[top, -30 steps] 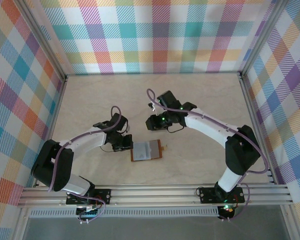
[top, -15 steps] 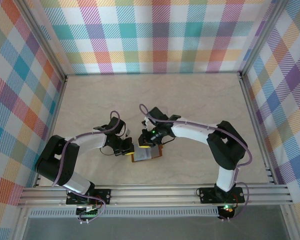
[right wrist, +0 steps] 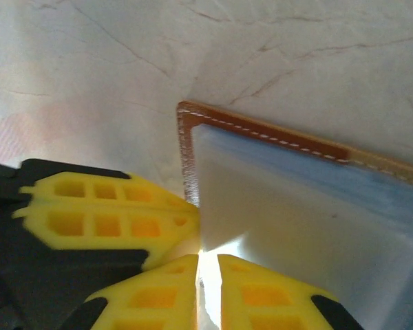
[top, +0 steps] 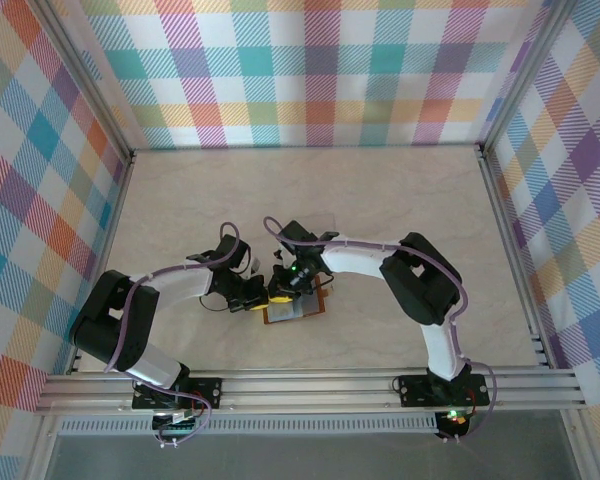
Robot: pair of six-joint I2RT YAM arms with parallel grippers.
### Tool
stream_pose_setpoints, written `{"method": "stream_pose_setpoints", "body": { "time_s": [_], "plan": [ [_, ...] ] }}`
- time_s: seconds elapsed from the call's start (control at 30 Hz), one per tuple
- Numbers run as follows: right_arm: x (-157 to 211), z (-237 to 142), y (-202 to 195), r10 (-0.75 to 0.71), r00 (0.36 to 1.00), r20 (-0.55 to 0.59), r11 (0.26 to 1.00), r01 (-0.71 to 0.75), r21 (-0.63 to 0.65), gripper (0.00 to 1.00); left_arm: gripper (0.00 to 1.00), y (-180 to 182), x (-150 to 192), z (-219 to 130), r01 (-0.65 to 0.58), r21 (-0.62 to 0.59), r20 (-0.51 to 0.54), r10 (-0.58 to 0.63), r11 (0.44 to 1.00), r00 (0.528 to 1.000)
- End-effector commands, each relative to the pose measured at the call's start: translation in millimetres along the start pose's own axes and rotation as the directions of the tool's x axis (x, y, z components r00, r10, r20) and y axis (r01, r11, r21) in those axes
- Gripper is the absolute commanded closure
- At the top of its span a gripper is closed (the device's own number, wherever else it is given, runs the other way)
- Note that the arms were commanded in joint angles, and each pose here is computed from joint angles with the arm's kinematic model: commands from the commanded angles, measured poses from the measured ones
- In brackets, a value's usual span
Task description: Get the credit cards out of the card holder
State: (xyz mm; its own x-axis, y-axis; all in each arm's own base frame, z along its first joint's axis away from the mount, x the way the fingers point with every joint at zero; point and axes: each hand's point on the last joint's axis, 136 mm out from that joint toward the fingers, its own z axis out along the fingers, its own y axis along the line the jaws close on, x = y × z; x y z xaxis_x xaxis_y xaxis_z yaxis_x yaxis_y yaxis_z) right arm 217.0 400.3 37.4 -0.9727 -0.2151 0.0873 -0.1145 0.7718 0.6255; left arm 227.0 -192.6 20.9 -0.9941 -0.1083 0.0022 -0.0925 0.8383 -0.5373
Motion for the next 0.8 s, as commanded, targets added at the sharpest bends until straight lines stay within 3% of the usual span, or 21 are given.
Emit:
{"method": "stream_pose_setpoints", "body": {
  "time_s": [0.0,0.17,0.5,0.77],
  "plan": [
    [6.2,7.7,-14.3,0.029,0.999,-0.03,0.997,-0.027,0.071,0.82,0.95,13.2,5.8,1.5,0.018,-0.029,-0.014,-0.018,0.999,1.0],
    [10.0,-0.8,-41.3,0.038,0.999,-0.019,0.974,-0.033,0.224,0.72,0.95,14.4,5.1,0.5,0.014,-0.039,-0.011,-0.015,0.999,1.0],
    [10.1,-31.7,-47.9,-0.021,1.0,0.023,0.928,0.011,0.372,0.55,0.95,16.5,4.7,1.1,0.007,-0.052,-0.017,-0.008,0.999,1.0],
    [7.8,-57.4,-62.1,-0.082,0.996,0.028,0.841,0.054,0.538,0.45,0.95,13.2,4.7,0.5,0.004,-0.039,-0.022,-0.005,0.999,1.0]
  ]
}}
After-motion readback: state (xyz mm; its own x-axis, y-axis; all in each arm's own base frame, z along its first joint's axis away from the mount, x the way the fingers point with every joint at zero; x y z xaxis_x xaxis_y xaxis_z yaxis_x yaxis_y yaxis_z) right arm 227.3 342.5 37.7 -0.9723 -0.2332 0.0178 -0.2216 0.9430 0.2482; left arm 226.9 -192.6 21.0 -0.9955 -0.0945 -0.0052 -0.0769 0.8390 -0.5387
